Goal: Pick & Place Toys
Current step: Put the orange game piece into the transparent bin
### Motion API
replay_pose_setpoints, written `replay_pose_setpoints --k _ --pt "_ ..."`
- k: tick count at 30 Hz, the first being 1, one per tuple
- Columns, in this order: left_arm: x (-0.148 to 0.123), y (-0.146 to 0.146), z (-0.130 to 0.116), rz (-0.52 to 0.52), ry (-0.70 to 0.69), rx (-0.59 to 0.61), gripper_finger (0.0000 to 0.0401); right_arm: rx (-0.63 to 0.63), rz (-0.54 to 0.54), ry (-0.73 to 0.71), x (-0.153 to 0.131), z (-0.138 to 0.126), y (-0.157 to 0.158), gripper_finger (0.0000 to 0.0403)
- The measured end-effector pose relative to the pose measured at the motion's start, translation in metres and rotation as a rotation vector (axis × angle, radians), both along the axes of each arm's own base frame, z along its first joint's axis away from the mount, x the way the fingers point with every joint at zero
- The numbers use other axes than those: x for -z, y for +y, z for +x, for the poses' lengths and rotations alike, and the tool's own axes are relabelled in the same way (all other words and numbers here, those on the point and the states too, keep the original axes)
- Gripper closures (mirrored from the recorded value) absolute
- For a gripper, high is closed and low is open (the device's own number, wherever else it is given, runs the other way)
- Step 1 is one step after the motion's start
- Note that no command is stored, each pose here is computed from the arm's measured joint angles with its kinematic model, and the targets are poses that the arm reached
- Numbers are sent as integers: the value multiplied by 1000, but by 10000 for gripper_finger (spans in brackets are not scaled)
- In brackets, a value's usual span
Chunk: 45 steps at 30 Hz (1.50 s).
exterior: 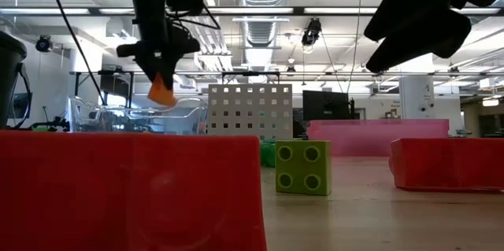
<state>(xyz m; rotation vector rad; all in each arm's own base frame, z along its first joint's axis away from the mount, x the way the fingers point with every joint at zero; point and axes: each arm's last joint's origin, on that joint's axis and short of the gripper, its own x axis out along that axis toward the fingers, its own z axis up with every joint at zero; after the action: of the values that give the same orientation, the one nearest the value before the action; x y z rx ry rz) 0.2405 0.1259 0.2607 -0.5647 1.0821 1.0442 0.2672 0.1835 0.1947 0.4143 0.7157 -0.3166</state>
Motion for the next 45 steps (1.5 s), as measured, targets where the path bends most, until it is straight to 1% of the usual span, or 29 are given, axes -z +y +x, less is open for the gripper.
replay_pose_setpoints --k 6,11,20,26,31,45 --pt "5 1 -1 -2 1 -7 273 -4 -1 -4 -1 1 0 148" --pt "11 4 5 -13 4 -29 273 -16 -6 -12 -2 1 1 148" --pt "38 13 25 -66 96 -6 273 -33 -22 -11 -2 1 1 148" --pt "61 16 32 -135 159 3 273 -36 -22 -10 -2 1 1 148" --pt "75 18 36 -165 198 3 273 -36 -21 -10 -2 1 1 148" --pt "77 18 37 -157 199 4 273 -38 -19 -10 -2 1 1 148"
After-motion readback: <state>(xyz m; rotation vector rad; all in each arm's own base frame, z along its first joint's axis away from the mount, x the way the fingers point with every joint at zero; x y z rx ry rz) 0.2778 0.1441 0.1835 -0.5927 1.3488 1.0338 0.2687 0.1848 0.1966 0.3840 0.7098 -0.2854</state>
